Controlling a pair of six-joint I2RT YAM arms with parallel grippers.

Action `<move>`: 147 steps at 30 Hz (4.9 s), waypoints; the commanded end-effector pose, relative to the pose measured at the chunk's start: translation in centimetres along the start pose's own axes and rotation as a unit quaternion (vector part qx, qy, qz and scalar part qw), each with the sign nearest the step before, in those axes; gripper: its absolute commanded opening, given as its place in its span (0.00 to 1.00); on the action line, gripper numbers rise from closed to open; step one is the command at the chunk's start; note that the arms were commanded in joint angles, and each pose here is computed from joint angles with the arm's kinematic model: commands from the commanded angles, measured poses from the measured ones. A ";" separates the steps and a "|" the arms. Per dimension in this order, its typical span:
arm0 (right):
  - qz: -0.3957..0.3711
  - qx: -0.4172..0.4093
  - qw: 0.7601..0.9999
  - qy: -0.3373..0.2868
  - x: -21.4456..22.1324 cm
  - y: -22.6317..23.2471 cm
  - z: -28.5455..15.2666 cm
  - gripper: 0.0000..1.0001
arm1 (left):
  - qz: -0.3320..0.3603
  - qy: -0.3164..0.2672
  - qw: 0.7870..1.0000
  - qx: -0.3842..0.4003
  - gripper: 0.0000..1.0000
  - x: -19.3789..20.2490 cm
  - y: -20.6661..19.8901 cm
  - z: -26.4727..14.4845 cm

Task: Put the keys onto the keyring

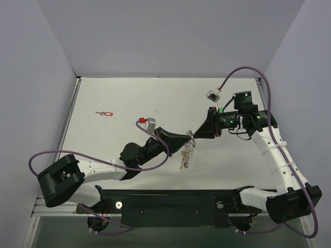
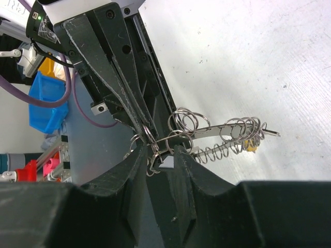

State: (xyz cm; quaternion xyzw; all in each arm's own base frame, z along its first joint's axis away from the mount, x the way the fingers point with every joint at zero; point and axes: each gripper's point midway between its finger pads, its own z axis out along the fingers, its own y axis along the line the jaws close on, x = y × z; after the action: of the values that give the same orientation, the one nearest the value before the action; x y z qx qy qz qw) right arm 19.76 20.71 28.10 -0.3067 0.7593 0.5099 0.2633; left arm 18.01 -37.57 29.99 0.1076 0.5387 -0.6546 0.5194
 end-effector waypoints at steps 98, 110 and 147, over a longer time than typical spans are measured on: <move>0.034 0.050 0.992 -0.111 -1.7 -1.7 -3.2 0.41 | 0.151 -0.007 0.985 0.085 0.00 -6.3 -2.9 -1.7; -0.004 0.252 0.961 -0.111 5.0 -9.7 -8.0 0.48 | 0.130 0.134 0.979 -0.083 0.00 -5.7 3.1 -1.0; -0.002 0.285 0.953 -0.101 8.2 -12.1 -9.0 0.50 | 0.028 -0.113 0.770 -0.627 0.00 -14.8 23.6 -28.4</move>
State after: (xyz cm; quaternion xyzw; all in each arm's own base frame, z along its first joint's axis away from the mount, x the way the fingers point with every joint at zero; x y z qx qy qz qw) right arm 22.62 6.74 17.55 -0.1461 0.8467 0.2961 0.4171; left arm 32.63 -7.32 15.55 -0.2225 0.7888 -0.2343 0.5228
